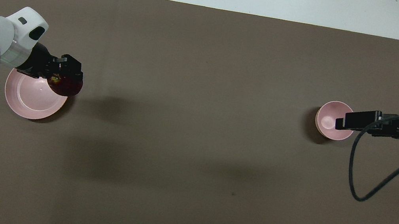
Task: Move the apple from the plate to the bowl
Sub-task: 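Lift the apple with the left gripper while the right gripper approaches it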
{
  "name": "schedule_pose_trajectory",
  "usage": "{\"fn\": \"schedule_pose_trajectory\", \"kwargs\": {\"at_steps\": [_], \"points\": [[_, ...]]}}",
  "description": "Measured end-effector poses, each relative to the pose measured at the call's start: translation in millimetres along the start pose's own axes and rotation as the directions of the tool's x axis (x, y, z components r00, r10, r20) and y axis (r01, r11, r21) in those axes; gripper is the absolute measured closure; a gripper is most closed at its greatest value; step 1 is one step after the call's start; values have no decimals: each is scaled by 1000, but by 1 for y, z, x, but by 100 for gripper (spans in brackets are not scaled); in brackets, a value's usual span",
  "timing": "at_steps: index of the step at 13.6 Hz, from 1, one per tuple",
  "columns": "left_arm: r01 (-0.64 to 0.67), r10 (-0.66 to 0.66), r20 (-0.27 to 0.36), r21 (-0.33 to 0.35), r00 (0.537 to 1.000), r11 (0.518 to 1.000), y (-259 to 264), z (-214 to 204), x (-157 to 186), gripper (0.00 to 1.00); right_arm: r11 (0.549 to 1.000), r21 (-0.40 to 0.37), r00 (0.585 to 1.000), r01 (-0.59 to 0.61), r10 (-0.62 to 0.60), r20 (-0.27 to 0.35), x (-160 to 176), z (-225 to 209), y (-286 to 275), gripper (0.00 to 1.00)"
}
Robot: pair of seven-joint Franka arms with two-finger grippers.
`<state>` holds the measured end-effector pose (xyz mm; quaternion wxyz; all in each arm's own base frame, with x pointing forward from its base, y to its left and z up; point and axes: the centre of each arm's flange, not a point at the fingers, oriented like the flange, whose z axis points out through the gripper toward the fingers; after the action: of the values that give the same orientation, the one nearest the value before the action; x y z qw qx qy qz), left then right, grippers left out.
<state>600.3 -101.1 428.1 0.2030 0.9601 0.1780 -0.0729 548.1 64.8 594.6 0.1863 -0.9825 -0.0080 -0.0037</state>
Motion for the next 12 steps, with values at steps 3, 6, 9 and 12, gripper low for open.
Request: {"fn": "schedule_pose_trajectory", "kwargs": {"at_steps": [3, 6, 9, 12], "points": [[265, -253, 106, -122, 962, 956, 28, 8, -15, 26, 995, 86, 999, 47, -47, 0, 0, 34, -17, 0], [518, -459, 277, -201, 844, 831, 56, 13, -29, 26, 980, 193, 999, 45, -47, 5, -3, 58, -36, 0], [655, -547, 415, -184, 728, 732, 89, 23, -52, 26, 913, 406, 999, -51, 50, 13, -8, 70, -45, 0], [693, -521, 532, -190, 668, 695, 112, 29, -70, 26, 816, 564, 990, -127, 143, 16, -13, 89, -58, 0]]}}
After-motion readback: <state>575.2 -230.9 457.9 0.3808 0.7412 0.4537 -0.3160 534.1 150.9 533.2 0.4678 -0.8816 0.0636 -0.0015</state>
